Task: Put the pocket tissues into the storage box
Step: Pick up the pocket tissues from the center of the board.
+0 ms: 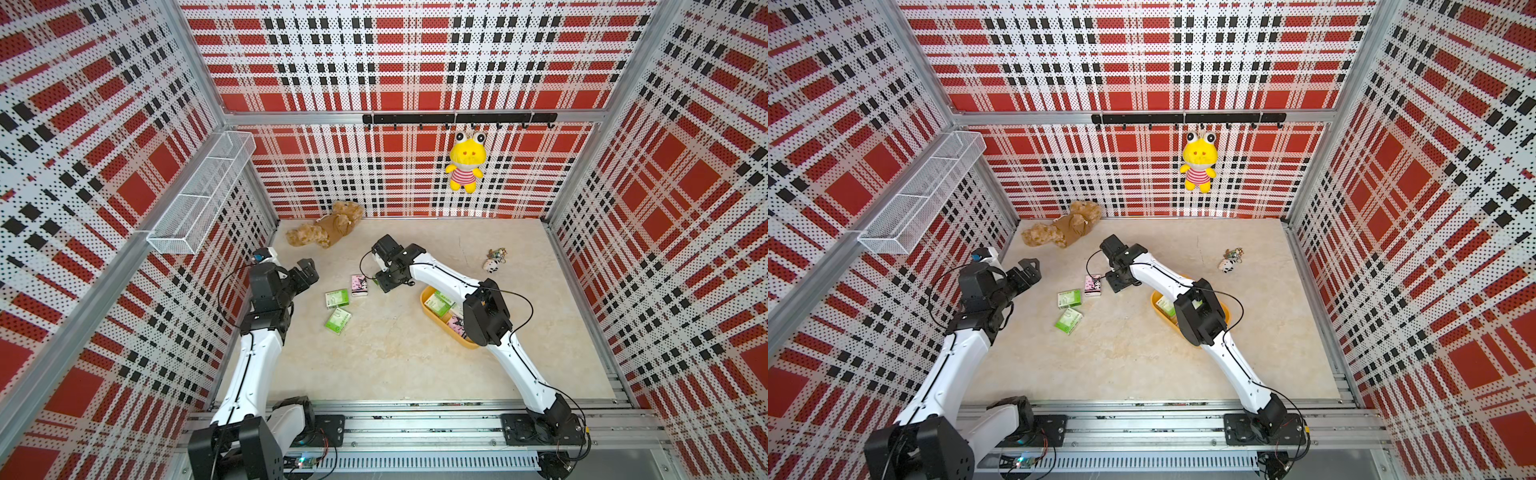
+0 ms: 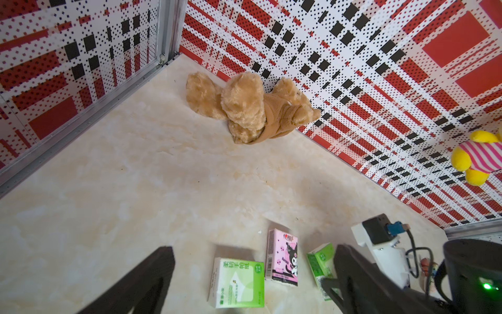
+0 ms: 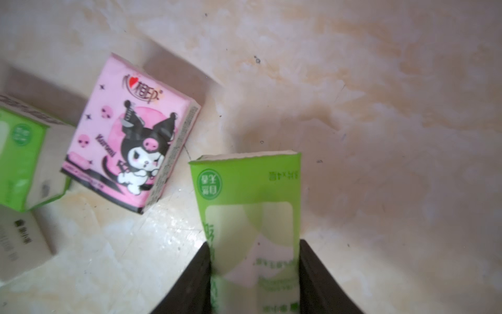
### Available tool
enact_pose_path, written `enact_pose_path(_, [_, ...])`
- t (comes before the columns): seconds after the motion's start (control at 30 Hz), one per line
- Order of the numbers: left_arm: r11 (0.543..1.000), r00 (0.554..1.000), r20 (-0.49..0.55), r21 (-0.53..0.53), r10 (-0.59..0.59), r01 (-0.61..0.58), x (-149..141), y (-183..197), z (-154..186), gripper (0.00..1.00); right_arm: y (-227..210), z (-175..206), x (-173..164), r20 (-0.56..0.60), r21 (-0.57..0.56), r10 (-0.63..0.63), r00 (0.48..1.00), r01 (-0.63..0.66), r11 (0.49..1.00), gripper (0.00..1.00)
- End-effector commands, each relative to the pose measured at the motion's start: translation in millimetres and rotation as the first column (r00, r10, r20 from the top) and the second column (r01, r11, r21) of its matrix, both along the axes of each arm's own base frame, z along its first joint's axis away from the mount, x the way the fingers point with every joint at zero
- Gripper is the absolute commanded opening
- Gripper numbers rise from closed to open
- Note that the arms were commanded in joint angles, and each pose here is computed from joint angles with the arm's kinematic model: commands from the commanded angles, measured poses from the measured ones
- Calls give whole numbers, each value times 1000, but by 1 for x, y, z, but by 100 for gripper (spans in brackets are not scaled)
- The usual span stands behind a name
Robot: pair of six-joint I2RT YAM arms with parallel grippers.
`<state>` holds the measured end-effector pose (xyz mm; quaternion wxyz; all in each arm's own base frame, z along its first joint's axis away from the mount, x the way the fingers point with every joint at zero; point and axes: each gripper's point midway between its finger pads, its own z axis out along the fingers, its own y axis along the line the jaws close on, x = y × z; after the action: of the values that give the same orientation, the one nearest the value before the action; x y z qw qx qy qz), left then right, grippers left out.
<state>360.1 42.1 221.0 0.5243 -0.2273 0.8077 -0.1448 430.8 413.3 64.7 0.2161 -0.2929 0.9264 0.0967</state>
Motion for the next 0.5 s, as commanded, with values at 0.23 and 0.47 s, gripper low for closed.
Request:
enact_pose_path(0.23, [1000,1000,24,-7,-17,17,-3,-4,8,99,-9,104,-7,151,101,-11,988,-4,995,48])
enact_pose_path(0.47, [1000,999,32,-6,-27,27,0,-10,13,99,-35,133,-25,183,76,-10,983,-4,997,48])
